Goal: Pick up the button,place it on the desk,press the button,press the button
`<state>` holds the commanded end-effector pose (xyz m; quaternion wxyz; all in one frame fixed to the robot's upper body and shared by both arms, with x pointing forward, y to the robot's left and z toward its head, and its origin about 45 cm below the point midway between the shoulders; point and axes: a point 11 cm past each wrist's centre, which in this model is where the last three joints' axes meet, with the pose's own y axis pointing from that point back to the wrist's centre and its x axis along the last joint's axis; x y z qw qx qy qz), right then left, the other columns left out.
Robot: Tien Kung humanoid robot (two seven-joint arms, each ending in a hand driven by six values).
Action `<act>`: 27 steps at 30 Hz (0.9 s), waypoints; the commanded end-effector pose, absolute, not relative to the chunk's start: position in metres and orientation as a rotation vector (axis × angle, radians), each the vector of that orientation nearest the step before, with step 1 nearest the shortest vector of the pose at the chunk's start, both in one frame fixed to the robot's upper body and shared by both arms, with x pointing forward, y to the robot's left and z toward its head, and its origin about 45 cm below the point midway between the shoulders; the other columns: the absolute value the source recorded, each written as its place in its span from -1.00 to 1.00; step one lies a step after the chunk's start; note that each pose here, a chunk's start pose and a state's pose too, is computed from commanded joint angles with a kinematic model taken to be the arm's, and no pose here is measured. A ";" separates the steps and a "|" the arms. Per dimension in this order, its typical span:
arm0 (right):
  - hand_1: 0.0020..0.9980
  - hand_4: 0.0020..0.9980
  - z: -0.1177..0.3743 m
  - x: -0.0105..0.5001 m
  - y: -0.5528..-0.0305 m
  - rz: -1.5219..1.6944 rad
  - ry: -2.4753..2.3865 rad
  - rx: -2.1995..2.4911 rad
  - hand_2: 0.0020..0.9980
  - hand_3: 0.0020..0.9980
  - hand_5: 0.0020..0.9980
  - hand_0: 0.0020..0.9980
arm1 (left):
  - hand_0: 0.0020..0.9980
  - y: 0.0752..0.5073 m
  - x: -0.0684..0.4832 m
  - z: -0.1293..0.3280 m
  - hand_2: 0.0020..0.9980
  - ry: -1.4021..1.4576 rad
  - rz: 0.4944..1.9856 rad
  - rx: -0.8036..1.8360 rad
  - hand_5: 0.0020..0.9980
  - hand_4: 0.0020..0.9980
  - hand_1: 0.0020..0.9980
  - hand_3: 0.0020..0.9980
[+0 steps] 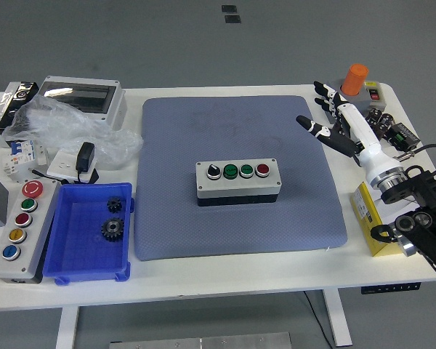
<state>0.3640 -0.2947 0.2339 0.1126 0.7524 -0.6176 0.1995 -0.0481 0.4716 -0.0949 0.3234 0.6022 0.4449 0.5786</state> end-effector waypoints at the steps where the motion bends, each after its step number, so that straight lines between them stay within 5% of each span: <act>1: 0.87 1.00 0.234 0.364 -0.298 0.566 -1.838 2.214 0.99 1.00 0.45 0.93 | 0.37 0.471 -0.049 -0.095 0.28 1.168 1.517 1.580 -0.21 0.17 0.40 0.29; 27: 0.78 1.00 0.277 0.361 -0.345 0.599 -2.158 2.165 0.87 0.96 0.56 0.85 | 0.37 0.465 -0.030 -0.098 0.28 1.163 1.505 1.547 -0.21 0.20 0.40 0.30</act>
